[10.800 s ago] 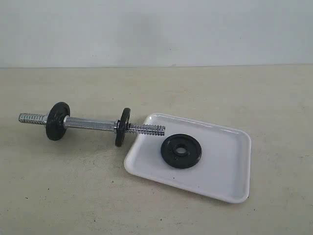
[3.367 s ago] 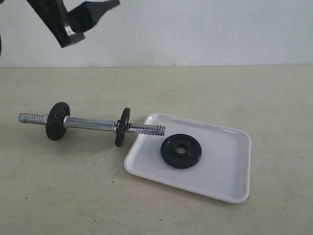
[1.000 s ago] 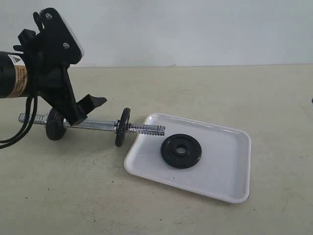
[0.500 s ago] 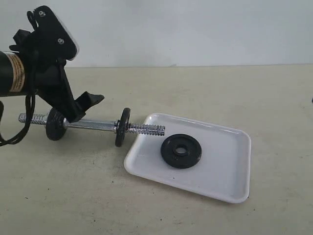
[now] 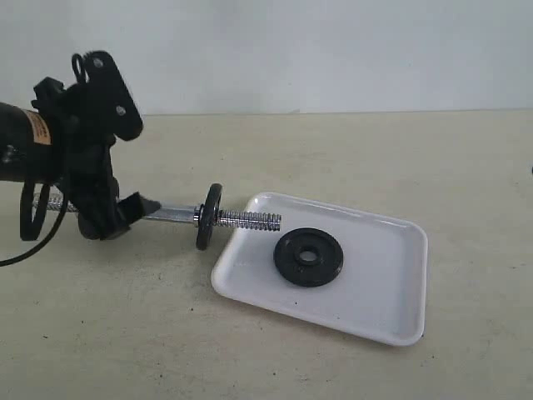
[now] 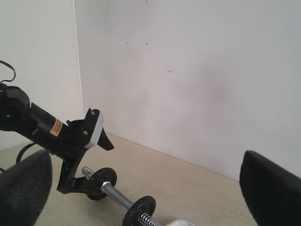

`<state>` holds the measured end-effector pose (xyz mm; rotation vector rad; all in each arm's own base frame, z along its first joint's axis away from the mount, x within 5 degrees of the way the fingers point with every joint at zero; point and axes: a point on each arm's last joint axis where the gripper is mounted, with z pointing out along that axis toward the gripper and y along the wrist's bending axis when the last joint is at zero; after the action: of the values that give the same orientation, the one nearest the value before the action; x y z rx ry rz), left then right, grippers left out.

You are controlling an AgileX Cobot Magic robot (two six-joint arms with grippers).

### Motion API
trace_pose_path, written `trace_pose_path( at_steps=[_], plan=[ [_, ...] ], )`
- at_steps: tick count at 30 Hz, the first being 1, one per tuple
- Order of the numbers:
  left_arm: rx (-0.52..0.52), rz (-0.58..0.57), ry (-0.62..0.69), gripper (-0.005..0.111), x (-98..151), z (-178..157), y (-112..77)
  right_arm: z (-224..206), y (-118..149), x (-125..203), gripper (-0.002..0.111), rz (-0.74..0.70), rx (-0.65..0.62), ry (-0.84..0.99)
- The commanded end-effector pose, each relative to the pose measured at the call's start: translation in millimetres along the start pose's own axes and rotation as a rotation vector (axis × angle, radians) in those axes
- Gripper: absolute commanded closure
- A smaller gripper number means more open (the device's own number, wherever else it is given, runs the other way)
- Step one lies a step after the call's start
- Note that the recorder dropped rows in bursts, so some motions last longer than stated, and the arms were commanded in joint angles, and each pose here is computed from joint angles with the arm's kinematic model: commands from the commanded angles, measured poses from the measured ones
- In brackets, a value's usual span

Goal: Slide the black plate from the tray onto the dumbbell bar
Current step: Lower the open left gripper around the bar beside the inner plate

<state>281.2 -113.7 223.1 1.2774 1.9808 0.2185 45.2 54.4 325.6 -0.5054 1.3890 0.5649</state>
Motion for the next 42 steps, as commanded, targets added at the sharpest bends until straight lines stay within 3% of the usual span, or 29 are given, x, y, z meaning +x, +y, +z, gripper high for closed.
trace_pose_path(
  at_steps=[1, 4, 6, 9, 15, 17, 21, 28, 30, 38, 42],
  plan=[
    [0.094, 0.045, 0.113, -0.003, 1, 18, -2.4, 1, -1, -1, 0.003, 0.002, 0.008, -0.002],
    [0.155, 0.170, 0.174, -0.003, 2, 23, -1.7, 1, -1, -1, 0.003, 0.002, 0.008, -0.002],
    [0.149, 0.173, 0.165, -0.003, -2, 24, 1.5, 1, -1, -1, 0.003, 0.002, 0.008, -0.002],
    [0.150, 0.302, 0.147, -0.003, -10, 23, 7.2, 1, -1, -1, 0.003, 0.002, 0.008, -0.002],
    [0.318, 0.317, 0.168, -0.003, -19, 48, 4.2, 1, -1, -1, 0.003, 0.002, 0.008, -0.002],
    [0.300, 0.370, 0.154, -0.003, -19, 55, 5.0, 1, -1, -1, 0.003, 0.002, 0.008, -0.002],
    [0.158, 0.459, 0.050, -0.003, -27, 69, 12.8, 1, -1, -1, 0.003, 0.002, 0.008, -0.002],
    [0.208, 0.506, 0.079, -0.003, -19, 84, 4.4, 1, -1, -1, 0.003, 0.002, 0.008, -0.002],
    [0.266, 0.497, 0.113, -0.003, -15, 84, -0.3, 1, -1, -1, 0.003, 0.002, 0.008, -0.002],
    [0.325, 0.432, 0.130, -0.003, -7, 102, -13.0, 1, 0, -1, 0.003, 0.008, -0.003, -0.003],
    [0.309, 0.433, 0.123, -0.003, -5, 109, -14.5, 1, 0, -1, 0.003, 0.008, -0.003, -0.003]
  ],
)
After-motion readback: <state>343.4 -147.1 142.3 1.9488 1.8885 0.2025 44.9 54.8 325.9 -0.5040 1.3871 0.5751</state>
